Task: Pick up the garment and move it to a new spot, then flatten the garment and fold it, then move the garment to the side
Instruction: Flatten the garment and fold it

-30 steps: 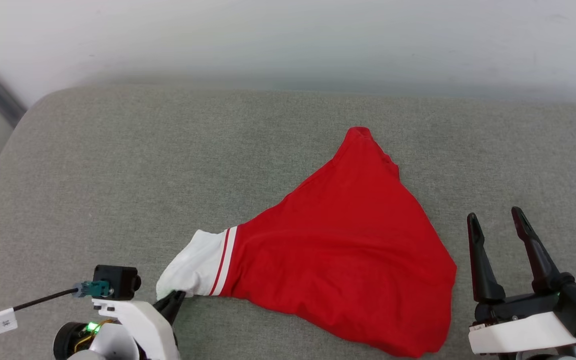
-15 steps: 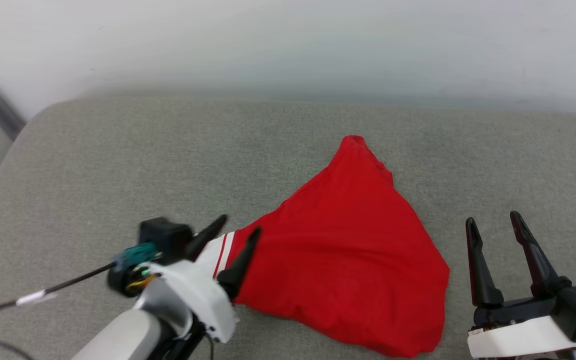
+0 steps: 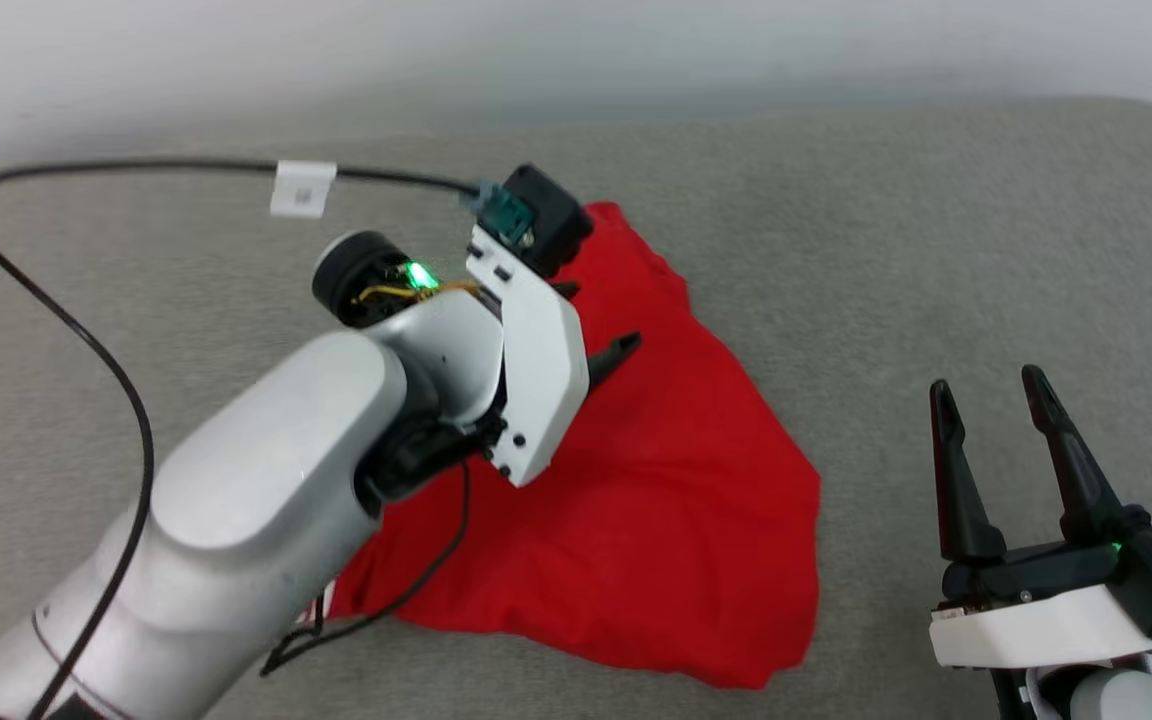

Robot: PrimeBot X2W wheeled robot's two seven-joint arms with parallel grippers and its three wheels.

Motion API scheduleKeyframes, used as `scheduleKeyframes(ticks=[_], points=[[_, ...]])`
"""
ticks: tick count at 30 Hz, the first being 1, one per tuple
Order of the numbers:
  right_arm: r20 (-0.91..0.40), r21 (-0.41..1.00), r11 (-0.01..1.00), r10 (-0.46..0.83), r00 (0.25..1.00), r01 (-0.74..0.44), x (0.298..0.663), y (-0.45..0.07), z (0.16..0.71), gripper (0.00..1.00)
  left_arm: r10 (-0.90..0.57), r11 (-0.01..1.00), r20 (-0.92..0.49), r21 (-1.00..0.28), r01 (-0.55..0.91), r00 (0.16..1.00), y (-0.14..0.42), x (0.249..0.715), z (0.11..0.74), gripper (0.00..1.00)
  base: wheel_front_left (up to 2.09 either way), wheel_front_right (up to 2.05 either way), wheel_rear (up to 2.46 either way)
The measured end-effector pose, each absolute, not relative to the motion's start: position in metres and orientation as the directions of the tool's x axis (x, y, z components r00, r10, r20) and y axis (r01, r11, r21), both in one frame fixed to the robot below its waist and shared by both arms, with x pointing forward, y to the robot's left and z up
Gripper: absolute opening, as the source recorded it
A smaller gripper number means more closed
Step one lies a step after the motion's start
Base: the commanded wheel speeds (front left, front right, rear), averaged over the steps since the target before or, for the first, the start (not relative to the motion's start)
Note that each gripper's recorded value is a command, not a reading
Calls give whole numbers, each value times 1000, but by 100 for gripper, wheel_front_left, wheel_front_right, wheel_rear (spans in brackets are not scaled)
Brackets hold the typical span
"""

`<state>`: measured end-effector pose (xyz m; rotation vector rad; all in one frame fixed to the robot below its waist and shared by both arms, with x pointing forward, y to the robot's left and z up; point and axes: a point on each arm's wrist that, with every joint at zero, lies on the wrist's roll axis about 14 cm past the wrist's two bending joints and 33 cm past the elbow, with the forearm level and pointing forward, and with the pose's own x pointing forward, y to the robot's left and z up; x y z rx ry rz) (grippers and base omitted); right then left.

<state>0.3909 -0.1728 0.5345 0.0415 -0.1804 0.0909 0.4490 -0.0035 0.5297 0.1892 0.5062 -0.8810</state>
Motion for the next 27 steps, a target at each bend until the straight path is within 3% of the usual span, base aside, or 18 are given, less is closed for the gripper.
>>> scheduleKeyframes(ticks=[7,12,18,26,27], points=[[127,50,999,-15,992,9,386,-206,518,100,-642,544,-698,-124,830,317,-30,461,481,100,0,0,0],[85,50,997,-57,995,52,384,-218,506,100,-581,511,-786,-150,846,212,-37,465,440,100,0,0,0],[53,45,994,-98,994,96,382,-232,497,100,-537,489,-833,-183,853,129,-42,466,403,100,0,0,0],[22,59,993,-108,994,107,382,-233,487,100,-493,466,-865,-168,869,97,-39,471,377,100,0,0,0],[22,61,992,-109,994,107,382,-233,487,100,-490,457,-867,-172,873,86,-40,470,376,40,0,0,0]])
